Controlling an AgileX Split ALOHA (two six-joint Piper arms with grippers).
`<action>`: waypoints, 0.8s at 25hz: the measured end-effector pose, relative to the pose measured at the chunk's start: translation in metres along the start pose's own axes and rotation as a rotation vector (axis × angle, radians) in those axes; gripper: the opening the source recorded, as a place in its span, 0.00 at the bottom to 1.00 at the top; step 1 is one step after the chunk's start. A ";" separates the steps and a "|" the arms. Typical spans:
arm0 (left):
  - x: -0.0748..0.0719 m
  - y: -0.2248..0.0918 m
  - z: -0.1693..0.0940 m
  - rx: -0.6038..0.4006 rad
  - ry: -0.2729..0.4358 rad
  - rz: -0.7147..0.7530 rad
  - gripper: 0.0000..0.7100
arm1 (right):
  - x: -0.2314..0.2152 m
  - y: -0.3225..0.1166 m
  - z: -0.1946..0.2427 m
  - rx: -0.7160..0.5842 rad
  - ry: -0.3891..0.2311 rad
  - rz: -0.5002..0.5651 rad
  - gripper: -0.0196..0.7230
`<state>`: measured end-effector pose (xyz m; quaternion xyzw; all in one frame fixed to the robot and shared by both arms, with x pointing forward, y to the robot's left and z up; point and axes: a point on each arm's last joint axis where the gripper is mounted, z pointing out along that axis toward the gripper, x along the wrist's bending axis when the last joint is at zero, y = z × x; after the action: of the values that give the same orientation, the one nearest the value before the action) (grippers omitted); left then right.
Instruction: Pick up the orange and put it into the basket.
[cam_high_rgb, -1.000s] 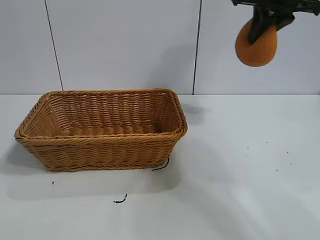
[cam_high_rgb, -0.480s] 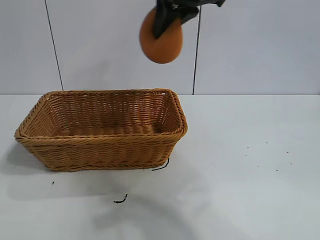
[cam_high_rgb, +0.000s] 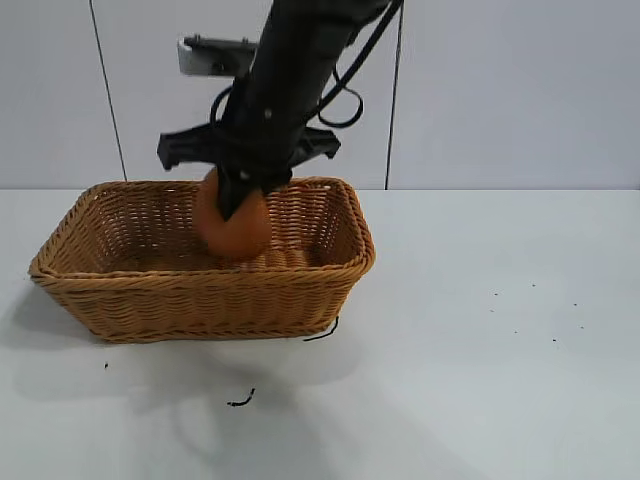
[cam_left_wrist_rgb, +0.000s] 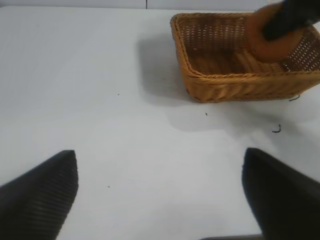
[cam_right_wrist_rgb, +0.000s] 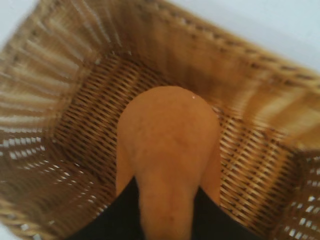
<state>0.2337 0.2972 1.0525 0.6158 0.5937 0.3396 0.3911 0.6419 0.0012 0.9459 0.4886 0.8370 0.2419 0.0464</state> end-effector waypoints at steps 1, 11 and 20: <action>0.000 0.000 0.000 0.000 0.000 0.000 0.90 | -0.001 -0.002 0.005 0.011 -0.001 0.002 0.15; 0.000 0.000 0.000 0.000 0.001 0.000 0.90 | 0.001 0.003 -0.010 0.007 0.002 0.001 0.91; 0.000 0.000 0.000 0.000 0.001 0.000 0.90 | -0.027 0.045 -0.080 -0.042 -0.082 0.055 0.94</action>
<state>0.2338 0.2972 1.0525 0.6158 0.5937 0.3400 0.3908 0.6663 -0.0319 1.0318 0.5196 0.8155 0.2405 0.0841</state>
